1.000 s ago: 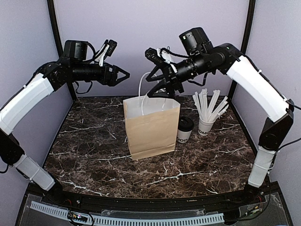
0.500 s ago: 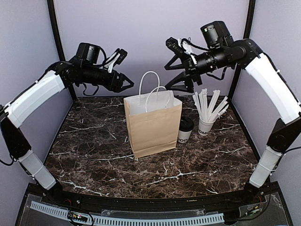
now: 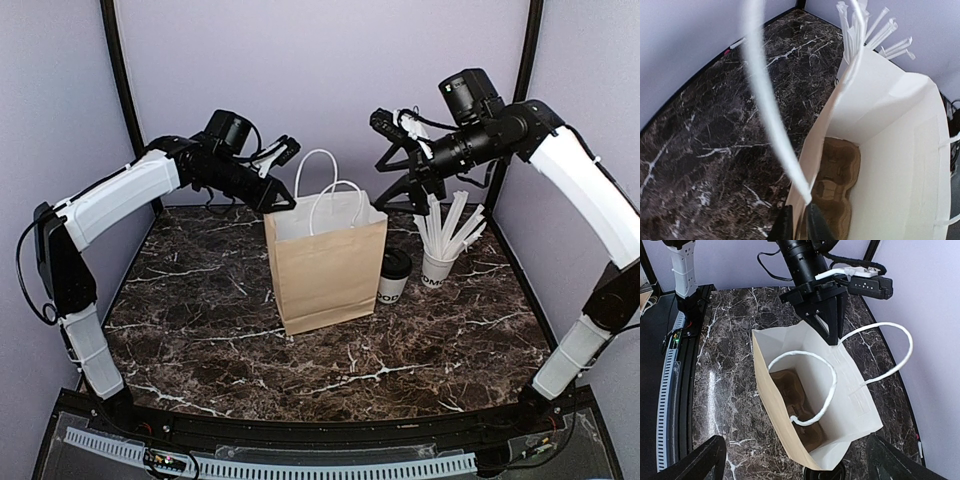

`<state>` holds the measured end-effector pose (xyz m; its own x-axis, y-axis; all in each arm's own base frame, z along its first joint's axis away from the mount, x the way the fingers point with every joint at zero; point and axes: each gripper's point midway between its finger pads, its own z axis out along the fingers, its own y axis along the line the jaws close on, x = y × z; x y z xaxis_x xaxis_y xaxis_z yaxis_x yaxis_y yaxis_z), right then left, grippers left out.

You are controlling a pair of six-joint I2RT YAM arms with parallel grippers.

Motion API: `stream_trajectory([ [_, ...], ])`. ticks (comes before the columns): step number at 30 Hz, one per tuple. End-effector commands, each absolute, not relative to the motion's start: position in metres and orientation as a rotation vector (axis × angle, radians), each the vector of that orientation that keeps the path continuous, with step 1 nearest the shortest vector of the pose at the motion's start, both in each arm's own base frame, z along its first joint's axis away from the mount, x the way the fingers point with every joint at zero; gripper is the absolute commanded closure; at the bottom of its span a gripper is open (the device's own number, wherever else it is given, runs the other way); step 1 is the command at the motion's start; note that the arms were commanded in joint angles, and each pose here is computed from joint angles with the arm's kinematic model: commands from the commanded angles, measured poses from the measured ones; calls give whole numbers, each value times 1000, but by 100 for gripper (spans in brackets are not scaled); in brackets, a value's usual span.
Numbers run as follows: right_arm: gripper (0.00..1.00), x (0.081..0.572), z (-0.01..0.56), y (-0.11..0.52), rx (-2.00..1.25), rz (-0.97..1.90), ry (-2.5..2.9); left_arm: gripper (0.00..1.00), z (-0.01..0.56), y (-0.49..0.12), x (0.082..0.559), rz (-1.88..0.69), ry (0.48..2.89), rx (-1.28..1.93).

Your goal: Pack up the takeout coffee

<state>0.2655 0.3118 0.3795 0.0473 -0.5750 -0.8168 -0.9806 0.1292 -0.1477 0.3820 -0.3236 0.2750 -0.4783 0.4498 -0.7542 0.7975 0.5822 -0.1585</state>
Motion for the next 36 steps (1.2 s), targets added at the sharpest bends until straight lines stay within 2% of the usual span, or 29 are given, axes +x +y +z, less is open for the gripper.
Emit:
stream_trajectory([
  [1, 1, 269, 394, 306, -1498, 617, 1582, 96, 289, -330, 374, -693, 2097, 1033],
  [3, 1, 272, 391, 305, -1493, 607, 1594, 100, 293, -333, 366, -681, 2068, 1081],
  [11, 1, 290, 362, 295, -1485, 552, 1668, 100, 317, -307, 319, -337, 1907, 1235],
  [15, 1, 306, 322, 285, -1500, 484, 1756, 100, 317, -279, 302, -158, 1886, 1224],
  [21, 1, 322, 263, 270, -1575, 327, 1869, 100, 316, -263, 264, -80, 1749, 1269],
  [28, 4, 335, 229, 259, -1634, 209, 1934, 100, 298, -263, 231, 149, 1619, 1360],
  [36, 6, 340, 216, 253, -1621, 166, 1993, 100, 311, -286, 192, 224, 1432, 1309],
])
